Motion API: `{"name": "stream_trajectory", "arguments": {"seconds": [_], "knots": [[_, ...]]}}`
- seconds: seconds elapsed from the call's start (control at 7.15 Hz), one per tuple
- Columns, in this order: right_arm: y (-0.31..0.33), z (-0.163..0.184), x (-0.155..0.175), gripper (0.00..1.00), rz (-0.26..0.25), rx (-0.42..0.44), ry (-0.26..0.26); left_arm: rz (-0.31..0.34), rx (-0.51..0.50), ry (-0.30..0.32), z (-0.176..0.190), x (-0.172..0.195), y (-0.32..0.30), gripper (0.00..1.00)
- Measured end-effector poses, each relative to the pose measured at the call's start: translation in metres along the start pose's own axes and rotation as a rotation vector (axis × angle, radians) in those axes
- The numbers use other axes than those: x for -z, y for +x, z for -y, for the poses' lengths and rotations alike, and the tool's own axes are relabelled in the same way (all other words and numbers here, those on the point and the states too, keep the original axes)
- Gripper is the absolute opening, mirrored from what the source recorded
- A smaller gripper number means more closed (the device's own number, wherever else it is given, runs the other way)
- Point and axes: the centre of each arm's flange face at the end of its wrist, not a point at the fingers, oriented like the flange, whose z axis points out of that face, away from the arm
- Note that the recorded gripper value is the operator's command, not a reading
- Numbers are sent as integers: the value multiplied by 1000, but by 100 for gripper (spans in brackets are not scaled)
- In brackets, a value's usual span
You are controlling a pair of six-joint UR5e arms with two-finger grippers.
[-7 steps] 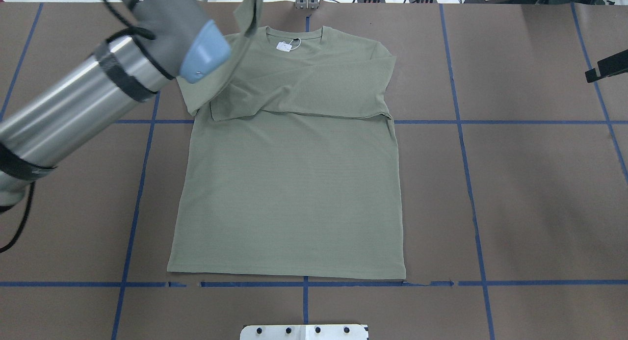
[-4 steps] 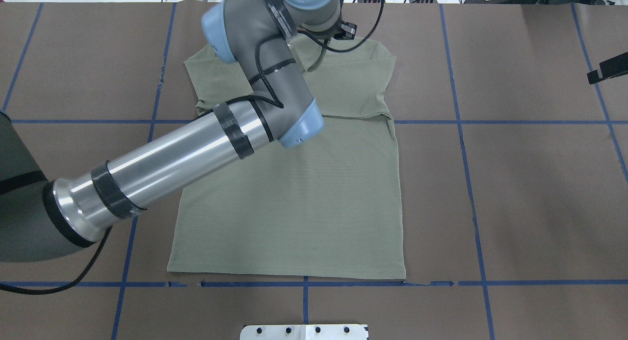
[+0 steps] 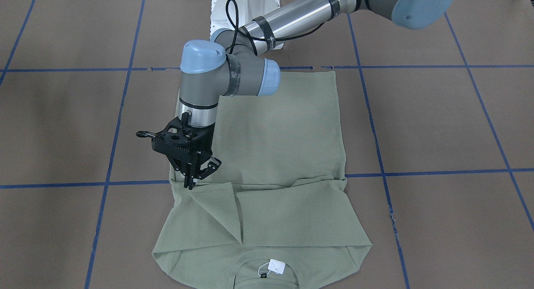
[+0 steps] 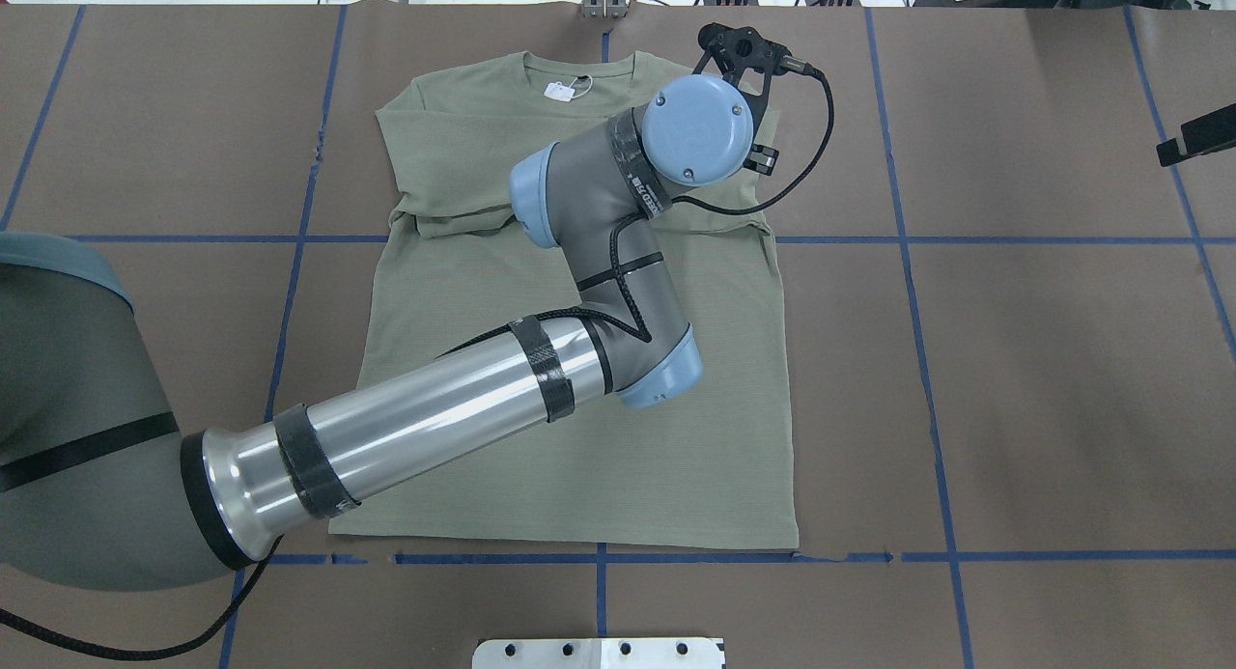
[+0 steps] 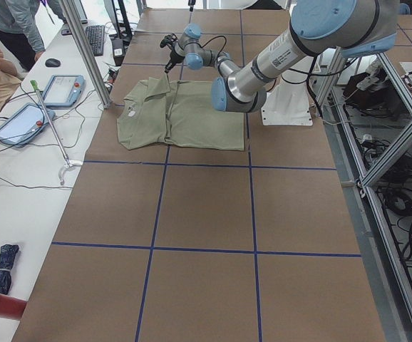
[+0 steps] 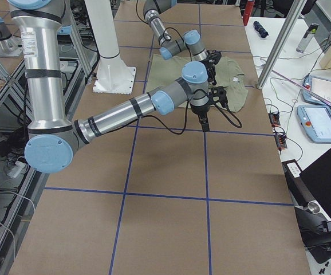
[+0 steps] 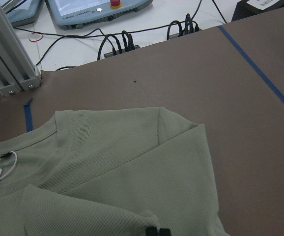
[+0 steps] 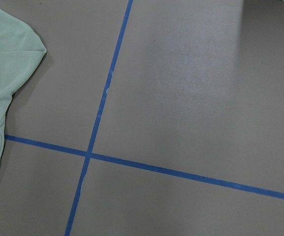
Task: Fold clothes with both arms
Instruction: 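Fold the held sleeve across the shirt body toward the collar with the left gripper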
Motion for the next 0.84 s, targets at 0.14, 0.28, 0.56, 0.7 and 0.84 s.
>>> {"name": "stream_trajectory", "arguments": {"seconds": [0.14, 0.28, 0.56, 0.7, 0.84], "knots": [[0, 0, 0, 100, -1, 1, 1, -51, 46, 27, -5, 5, 9, 100], [-3, 3, 2, 100, -1, 6, 7, -80, 56, 23, -6, 14, 11, 100], [-24, 19, 0, 100, 20, 58, 34, -90, -19, -80, 5, 30, -40, 100], [-53, 43, -16, 100, 46, 108, 39, -97, -74, -124, 6, 36, -94, 100], [-96, 71, -42, 100, 45, 141, 40, -82, -124, -153, 4, 49, -150, 100]]}}
